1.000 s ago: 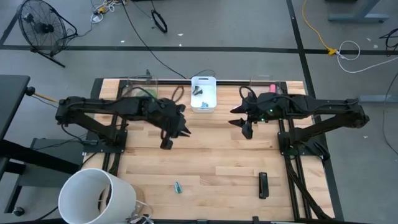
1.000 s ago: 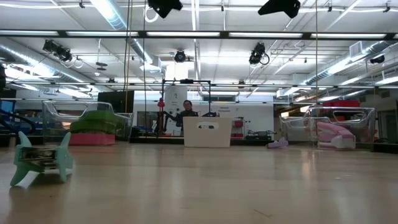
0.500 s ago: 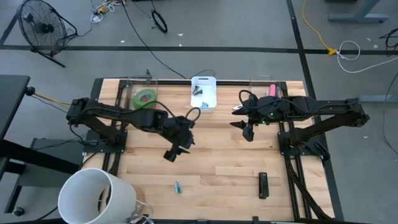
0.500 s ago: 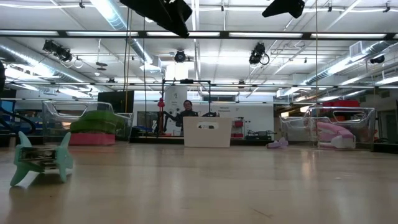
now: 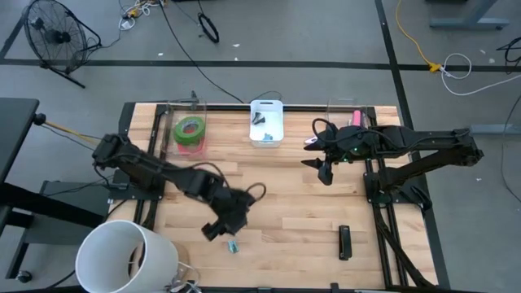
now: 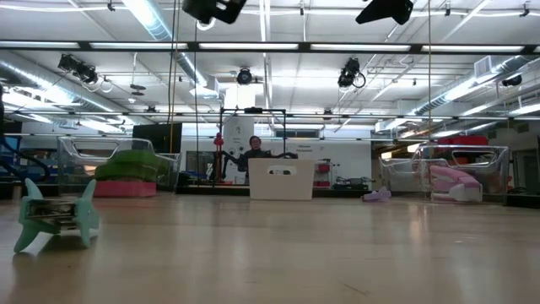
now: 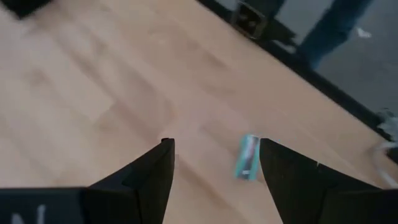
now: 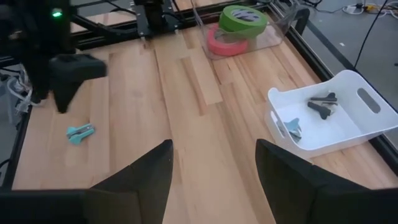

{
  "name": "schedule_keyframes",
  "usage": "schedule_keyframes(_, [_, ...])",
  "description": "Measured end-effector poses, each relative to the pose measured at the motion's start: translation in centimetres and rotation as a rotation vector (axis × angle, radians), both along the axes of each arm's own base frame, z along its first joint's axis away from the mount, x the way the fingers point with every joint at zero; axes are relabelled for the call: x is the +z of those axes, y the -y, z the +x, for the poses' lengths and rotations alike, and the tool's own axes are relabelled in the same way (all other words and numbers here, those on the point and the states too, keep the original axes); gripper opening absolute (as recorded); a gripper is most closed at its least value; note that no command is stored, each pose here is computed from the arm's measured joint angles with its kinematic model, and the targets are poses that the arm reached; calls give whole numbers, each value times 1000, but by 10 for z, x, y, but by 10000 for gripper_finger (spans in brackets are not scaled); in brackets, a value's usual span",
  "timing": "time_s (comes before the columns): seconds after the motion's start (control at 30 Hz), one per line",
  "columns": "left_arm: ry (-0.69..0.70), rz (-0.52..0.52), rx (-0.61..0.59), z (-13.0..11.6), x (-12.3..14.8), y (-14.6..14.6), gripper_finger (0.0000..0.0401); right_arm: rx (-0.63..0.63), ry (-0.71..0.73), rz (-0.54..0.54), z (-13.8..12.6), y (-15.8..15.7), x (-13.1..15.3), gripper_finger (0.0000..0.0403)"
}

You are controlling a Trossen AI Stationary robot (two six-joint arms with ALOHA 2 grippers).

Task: Pick and place Stapler, Stapler remover, tape
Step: Put the light blue staple remover into the white bin

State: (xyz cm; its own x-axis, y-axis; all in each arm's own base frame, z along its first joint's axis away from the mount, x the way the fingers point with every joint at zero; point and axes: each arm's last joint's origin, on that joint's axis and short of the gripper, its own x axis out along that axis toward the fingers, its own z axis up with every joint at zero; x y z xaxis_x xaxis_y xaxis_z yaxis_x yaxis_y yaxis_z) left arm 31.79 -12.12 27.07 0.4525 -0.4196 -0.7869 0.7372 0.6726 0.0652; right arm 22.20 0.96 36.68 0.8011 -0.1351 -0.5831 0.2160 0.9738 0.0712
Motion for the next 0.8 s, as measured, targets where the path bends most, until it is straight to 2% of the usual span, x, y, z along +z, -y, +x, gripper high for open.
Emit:
schedule_keyframes(0.4, [-82, 20, -118, -5, -31, 51, 236, 38, -3, 7, 0, -1, 0, 226])
schedule_keyframes(0.8, [-151, 72, -124, 5, -67, 62, 236, 49, -3, 18, 0, -1, 0, 226])
